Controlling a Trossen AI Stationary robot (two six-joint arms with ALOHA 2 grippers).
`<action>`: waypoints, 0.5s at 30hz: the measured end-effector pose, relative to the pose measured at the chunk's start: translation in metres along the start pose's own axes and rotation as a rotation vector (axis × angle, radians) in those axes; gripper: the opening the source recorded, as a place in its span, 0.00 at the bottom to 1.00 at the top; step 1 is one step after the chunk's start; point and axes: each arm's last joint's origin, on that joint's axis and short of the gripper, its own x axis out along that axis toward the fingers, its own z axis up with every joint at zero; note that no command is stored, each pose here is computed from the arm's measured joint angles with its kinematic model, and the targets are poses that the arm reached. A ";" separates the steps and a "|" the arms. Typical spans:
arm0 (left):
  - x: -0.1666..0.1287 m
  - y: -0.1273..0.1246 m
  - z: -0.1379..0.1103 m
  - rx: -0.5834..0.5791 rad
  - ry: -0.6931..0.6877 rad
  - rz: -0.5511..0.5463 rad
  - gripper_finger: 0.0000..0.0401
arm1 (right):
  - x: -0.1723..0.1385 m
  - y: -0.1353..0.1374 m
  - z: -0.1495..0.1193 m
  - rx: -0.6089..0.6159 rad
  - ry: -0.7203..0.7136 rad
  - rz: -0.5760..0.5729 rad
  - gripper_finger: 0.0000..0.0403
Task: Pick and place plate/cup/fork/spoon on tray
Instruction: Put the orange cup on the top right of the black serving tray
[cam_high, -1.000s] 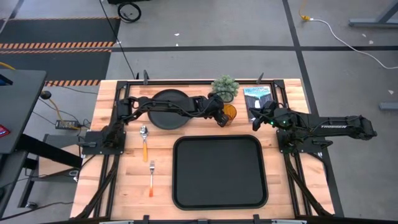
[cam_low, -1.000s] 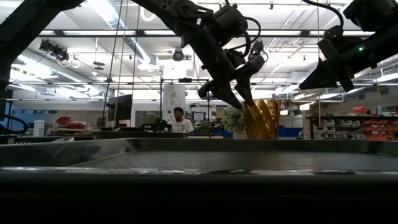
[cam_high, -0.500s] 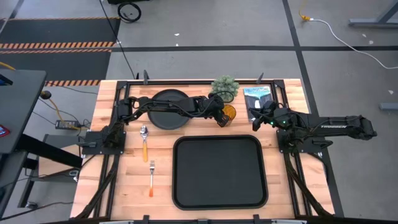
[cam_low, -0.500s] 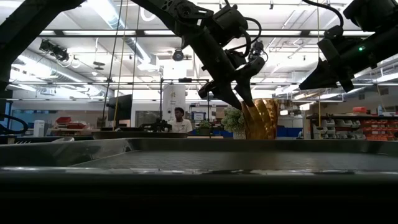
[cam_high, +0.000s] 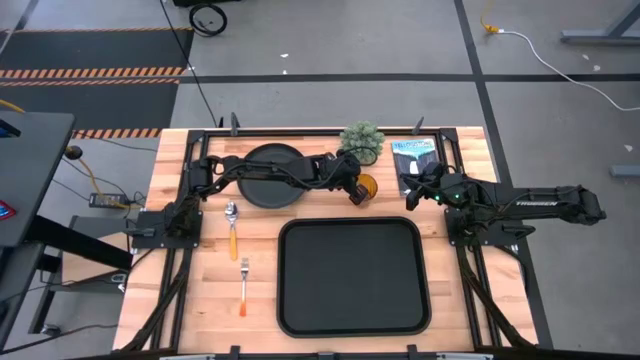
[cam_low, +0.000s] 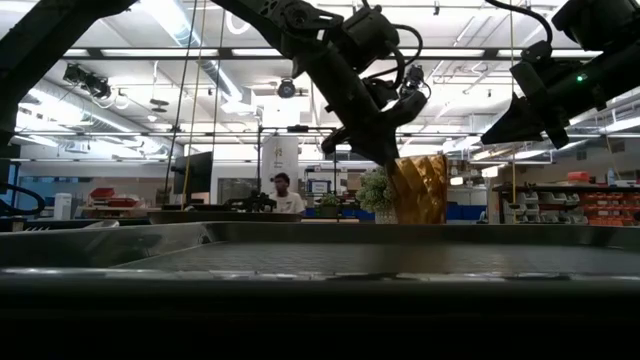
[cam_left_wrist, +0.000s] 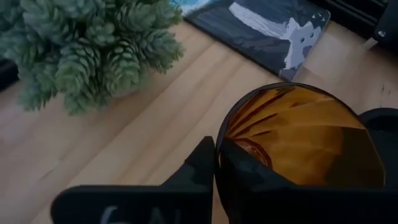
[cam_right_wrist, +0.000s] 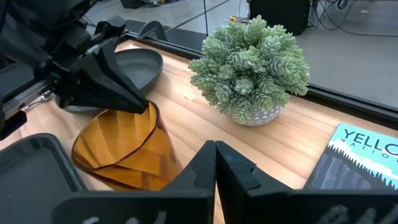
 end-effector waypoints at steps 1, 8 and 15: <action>0.000 0.000 0.000 0.008 -0.006 0.002 0.04 | 0.000 0.000 0.000 0.000 0.000 0.000 0.04; 0.001 0.003 0.012 0.015 -0.054 -0.072 0.04 | 0.000 0.000 -0.001 0.002 0.011 0.000 0.04; -0.012 -0.013 0.024 0.016 -0.018 -0.211 0.04 | 0.000 -0.003 -0.004 -0.035 0.029 -0.042 0.04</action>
